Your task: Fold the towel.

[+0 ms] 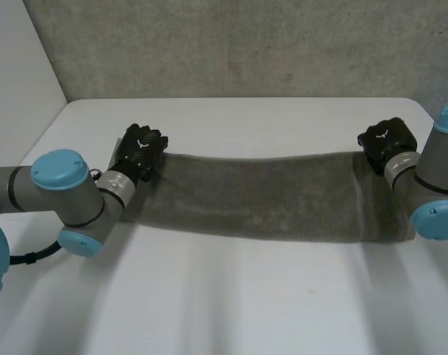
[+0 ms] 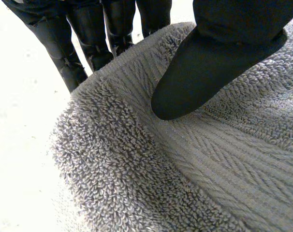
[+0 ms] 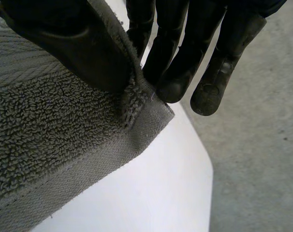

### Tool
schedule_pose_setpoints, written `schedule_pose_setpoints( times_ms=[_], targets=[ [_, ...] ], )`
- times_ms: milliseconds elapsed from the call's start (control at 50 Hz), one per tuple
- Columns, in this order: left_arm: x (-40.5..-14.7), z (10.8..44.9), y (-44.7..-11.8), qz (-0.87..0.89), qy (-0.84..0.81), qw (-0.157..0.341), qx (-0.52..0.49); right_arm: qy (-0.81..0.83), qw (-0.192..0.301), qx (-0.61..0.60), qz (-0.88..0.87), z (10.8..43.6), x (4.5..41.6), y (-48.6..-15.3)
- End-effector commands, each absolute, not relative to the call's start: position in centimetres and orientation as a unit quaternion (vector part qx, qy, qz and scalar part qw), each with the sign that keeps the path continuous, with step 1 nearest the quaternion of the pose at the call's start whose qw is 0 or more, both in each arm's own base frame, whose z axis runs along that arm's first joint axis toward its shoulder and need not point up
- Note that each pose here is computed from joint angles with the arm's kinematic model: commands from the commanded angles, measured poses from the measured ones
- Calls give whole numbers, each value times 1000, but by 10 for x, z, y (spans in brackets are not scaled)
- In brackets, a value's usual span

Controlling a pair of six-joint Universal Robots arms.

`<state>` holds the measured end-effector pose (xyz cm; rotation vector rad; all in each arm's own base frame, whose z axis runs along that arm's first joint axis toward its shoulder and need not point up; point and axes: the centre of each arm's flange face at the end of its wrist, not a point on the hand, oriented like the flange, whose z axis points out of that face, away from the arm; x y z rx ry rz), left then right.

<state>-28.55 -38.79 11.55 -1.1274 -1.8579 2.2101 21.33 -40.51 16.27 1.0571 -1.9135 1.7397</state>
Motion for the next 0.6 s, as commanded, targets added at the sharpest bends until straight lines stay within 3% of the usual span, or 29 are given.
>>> schedule_pose_setpoints(
  times_ms=[20, 240, 400, 500, 600],
  targets=[
    [-287, 123, -397, 738, -574, 11, -355, -660, 175, 357, 637, 169, 214, -414],
    [-287, 125, -396, 740, -572, 11, -354, -675, 189, 344, 624, 163, 210, -415],
    [-281, 144, -388, 744, -574, 4, -343, -655, 197, 319, 656, 207, 205, -408],
    [-266, 166, -376, 748, -579, -15, -324, -650, 181, 295, 677, 245, 198, -379],
    [-252, 181, -350, 743, -593, -17, -310, -665, 154, 315, 659, 245, 197, -347]
  ],
)
